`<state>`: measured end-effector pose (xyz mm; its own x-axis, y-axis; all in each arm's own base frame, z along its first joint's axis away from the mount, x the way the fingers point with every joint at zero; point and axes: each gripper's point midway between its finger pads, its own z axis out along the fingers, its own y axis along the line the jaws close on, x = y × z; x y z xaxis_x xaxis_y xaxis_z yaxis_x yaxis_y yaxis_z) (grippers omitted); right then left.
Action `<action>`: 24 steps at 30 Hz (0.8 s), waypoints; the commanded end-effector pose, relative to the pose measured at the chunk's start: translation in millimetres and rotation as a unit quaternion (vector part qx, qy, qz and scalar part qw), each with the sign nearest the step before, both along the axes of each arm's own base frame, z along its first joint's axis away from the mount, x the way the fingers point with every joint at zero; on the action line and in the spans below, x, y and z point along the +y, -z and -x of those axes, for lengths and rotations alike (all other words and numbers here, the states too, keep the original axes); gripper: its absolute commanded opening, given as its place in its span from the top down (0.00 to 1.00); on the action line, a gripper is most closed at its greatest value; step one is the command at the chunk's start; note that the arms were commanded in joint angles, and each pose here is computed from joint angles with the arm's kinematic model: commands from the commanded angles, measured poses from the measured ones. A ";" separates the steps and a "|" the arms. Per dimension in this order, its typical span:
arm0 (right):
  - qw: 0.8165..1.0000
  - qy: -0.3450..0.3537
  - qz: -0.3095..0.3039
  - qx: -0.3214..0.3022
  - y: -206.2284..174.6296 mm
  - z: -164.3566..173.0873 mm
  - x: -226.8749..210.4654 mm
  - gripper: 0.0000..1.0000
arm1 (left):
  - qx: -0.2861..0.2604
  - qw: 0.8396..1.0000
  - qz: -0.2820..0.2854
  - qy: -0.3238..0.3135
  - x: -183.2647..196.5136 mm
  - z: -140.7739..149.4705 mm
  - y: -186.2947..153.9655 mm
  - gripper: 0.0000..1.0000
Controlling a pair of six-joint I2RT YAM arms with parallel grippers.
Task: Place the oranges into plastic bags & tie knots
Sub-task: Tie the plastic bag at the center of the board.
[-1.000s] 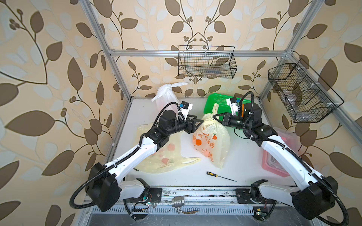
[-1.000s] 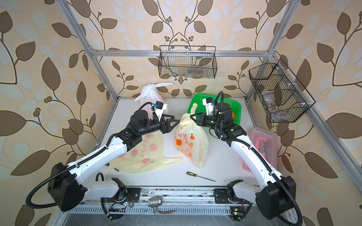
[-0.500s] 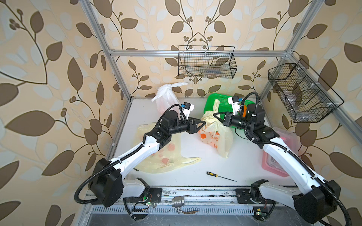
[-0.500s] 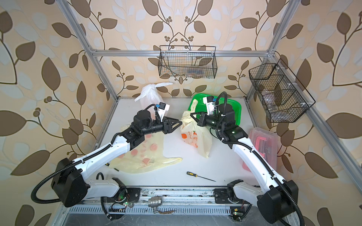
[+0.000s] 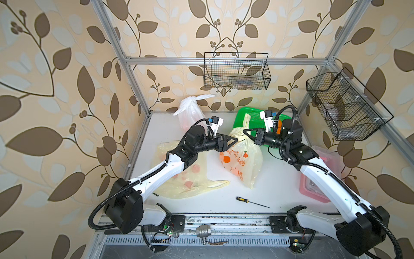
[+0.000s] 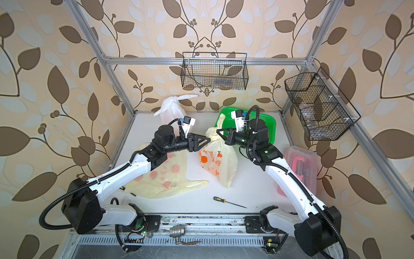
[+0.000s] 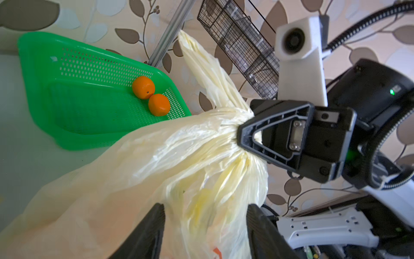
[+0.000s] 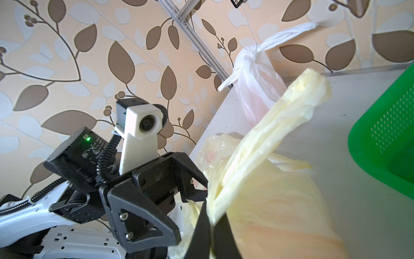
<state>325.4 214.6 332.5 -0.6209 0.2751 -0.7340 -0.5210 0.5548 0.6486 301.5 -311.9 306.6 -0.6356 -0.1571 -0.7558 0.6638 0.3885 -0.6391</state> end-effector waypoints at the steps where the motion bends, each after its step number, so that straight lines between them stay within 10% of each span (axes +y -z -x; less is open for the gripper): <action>1: 1.000 -0.002 0.003 -0.022 -5.8 3.8 0.2 1.00 | -0.047 0.998 0.019 -0.046 16.6 -1.0 -38.3 0.34; 7: 1.000 -0.007 -0.001 -0.021 -6.5 4.3 2.6 1.00 | -0.043 0.997 0.063 0.013 3.1 12.2 -58.8 0.47; 17: 1.000 -0.020 -0.001 -0.019 -6.5 5.7 8.5 1.00 | -0.062 0.997 0.034 0.029 -5.5 5.6 -49.0 0.40; 24: 0.999 -0.028 0.003 -0.022 -7.6 7.5 10.3 1.00 | -0.192 0.974 -0.100 0.058 3.5 14.8 -32.6 0.35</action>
